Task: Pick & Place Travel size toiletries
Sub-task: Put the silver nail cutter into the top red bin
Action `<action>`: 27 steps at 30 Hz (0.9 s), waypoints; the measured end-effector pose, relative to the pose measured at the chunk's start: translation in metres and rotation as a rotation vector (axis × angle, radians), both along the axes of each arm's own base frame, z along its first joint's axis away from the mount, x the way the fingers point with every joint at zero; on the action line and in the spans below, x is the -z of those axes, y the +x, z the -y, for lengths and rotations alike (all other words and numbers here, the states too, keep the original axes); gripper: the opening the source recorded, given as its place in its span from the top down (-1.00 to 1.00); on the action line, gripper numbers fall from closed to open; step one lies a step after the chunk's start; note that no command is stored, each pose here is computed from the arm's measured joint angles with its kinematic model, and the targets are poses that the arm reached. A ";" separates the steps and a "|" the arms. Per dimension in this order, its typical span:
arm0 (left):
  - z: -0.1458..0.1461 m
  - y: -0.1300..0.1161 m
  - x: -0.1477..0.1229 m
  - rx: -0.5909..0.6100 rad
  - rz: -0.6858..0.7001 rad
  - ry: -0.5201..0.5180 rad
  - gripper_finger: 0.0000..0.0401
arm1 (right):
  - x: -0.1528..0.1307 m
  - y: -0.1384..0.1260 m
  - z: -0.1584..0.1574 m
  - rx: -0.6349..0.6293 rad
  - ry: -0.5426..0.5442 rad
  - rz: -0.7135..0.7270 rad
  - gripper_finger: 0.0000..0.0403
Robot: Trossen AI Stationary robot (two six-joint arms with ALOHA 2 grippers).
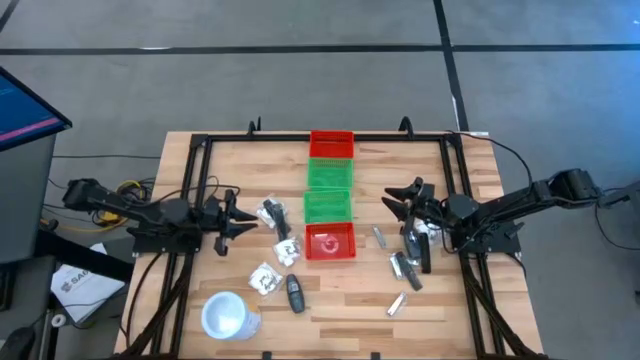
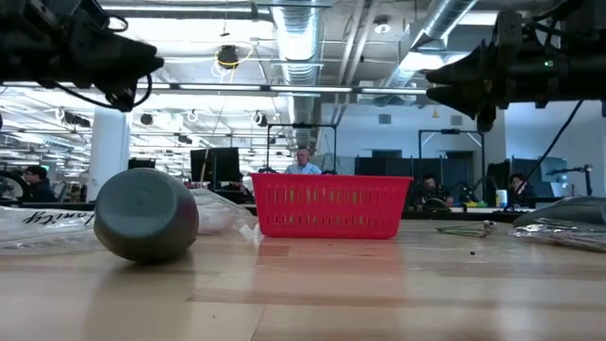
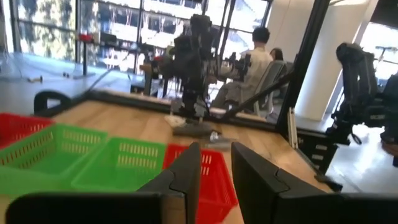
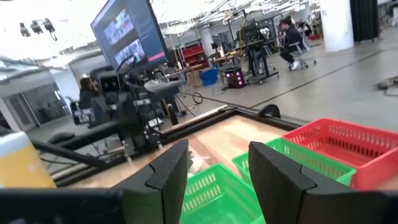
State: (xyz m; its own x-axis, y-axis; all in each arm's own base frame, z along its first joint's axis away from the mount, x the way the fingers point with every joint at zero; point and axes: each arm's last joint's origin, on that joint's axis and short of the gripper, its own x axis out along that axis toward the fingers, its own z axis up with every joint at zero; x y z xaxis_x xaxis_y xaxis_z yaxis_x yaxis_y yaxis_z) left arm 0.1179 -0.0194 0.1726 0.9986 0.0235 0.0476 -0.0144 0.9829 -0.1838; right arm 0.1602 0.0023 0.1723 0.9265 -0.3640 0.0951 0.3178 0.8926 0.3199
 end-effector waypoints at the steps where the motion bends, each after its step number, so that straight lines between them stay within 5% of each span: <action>1: 0.000 0.001 0.001 0.000 -0.014 -0.009 0.59 | -0.001 0.001 0.000 -0.001 0.010 0.005 0.21; 15: 0.003 0.015 0.009 0.001 -0.066 -0.027 0.59 | -0.025 0.033 -0.004 0.022 0.118 -0.445 0.21; 27: 0.004 0.016 0.011 0.000 -0.077 -0.025 0.59 | -0.025 0.028 -0.012 0.055 0.298 -0.600 0.24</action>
State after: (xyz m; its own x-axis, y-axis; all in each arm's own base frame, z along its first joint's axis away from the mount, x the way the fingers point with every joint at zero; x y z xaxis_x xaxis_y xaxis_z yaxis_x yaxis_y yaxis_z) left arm 0.1343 -0.0230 0.1618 0.9993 0.0237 -0.0298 -0.0294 0.9780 -0.2067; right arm 0.1882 0.0144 0.1974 0.7670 -0.3430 -0.5422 0.5596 0.7710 0.3040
